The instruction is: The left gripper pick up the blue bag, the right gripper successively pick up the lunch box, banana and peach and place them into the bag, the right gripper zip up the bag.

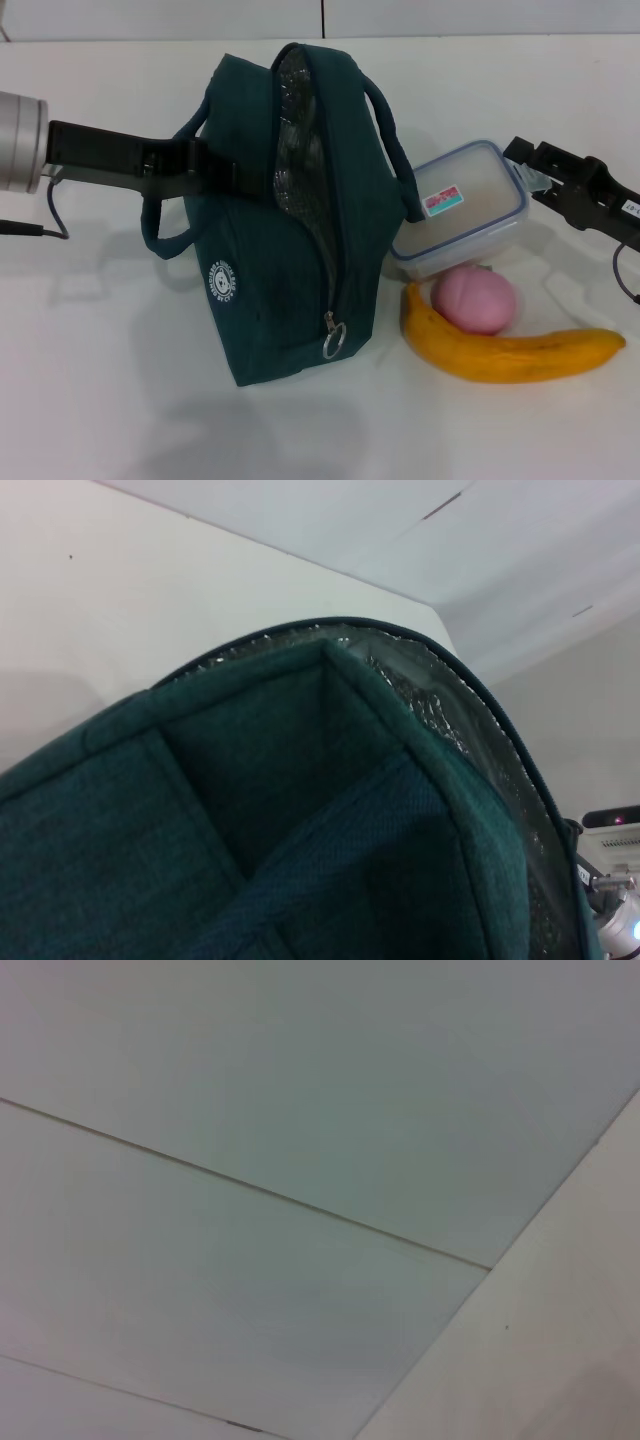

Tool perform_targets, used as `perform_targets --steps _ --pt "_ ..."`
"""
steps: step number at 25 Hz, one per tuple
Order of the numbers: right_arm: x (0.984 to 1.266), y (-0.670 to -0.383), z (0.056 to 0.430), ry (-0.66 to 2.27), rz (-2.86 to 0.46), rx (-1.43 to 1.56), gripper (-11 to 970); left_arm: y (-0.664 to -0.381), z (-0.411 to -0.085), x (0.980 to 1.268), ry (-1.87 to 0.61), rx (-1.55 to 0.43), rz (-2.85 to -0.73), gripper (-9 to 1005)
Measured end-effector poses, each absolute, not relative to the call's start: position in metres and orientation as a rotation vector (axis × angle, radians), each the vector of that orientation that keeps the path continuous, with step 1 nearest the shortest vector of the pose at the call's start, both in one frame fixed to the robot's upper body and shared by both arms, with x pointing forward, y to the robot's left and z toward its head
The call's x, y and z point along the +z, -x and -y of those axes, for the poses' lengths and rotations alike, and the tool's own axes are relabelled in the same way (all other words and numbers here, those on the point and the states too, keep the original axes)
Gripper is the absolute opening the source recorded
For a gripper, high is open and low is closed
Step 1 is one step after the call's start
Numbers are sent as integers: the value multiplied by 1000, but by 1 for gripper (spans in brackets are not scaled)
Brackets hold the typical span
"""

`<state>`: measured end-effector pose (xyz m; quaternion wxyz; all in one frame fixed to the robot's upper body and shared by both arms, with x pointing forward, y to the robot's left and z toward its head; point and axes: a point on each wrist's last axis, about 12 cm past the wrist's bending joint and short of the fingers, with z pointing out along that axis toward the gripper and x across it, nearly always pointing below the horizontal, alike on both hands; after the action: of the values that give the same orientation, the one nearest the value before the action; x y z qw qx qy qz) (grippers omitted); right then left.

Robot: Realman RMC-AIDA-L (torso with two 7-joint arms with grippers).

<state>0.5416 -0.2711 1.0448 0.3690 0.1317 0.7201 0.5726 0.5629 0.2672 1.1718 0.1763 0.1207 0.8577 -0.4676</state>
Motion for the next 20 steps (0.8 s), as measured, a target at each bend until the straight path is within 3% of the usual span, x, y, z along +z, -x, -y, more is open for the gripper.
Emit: perform_targets --steps 13,18,20 --pt "1044 -540 268 -379 -1858 1516 471 -564 -268 1172 -355 -1316 -2425 32" --pt "1043 -540 267 -385 -1857 1519 241 -564 -268 1172 -355 -1315 -2425 32" --pt "1043 -540 267 -386 -1857 1519 223 -564 -268 1172 -355 -1314 -2425 32"
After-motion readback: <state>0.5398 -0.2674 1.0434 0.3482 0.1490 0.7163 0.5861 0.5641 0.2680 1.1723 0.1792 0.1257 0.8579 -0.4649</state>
